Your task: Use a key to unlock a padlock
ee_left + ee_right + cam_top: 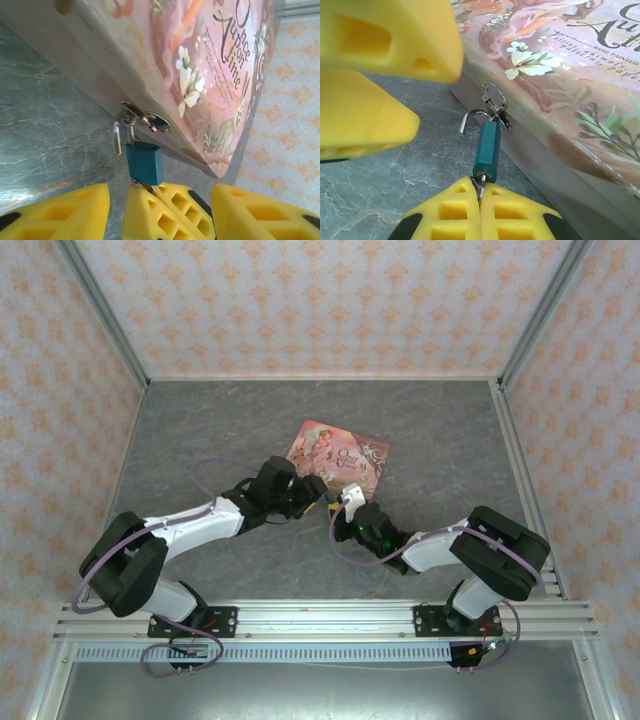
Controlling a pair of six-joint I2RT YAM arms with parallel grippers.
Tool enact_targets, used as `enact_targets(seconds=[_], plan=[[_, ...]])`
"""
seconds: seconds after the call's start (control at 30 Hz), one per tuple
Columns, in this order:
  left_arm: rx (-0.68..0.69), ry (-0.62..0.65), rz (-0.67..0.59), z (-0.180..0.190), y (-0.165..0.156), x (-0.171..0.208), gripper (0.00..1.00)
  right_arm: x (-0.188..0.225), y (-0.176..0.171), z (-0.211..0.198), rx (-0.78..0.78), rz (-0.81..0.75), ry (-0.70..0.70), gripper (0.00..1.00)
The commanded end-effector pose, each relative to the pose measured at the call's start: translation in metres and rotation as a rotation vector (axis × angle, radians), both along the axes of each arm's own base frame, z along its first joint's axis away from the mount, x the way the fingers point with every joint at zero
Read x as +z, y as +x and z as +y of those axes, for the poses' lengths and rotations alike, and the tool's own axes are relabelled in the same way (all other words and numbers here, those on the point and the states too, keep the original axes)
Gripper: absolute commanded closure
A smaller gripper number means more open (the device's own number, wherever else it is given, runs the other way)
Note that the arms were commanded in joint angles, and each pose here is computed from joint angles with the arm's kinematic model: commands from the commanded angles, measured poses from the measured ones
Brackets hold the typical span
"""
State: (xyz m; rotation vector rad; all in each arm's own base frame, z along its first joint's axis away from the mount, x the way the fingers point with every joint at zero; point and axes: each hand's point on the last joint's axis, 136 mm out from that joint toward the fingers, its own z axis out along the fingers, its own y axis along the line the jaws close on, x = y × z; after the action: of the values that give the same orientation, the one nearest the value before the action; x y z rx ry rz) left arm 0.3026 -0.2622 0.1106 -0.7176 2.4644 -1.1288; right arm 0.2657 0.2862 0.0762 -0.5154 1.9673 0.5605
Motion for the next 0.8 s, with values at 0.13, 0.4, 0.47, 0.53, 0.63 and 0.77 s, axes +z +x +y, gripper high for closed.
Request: enact_targets(seconds=[0.13,0.4,0.47,0.53,0.63,0.77], plan=[[0.052,0.178,-0.052,0.039,-0.003,0.001,0.37,0.010,-0.009,0.008,-0.035,0.134,0.243,1.00],[0.069,0.276,-0.084,0.060,-0.005,0.009,0.34,0.010,-0.013,0.004,-0.111,0.265,0.424,1.00],[0.070,0.289,-0.090,0.062,-0.005,0.010,0.34,0.009,-0.013,0.004,-0.133,0.304,0.462,1.00],[0.070,0.296,-0.090,0.063,-0.005,0.011,0.33,0.008,-0.013,0.005,-0.145,0.336,0.490,1.00],[0.067,0.300,-0.088,0.063,-0.005,0.011,0.33,0.006,-0.014,0.005,-0.167,0.377,0.521,1.00],[0.071,0.299,-0.082,0.064,-0.003,0.010,0.32,-0.003,-0.014,0.001,-0.220,0.436,0.527,1.00]])
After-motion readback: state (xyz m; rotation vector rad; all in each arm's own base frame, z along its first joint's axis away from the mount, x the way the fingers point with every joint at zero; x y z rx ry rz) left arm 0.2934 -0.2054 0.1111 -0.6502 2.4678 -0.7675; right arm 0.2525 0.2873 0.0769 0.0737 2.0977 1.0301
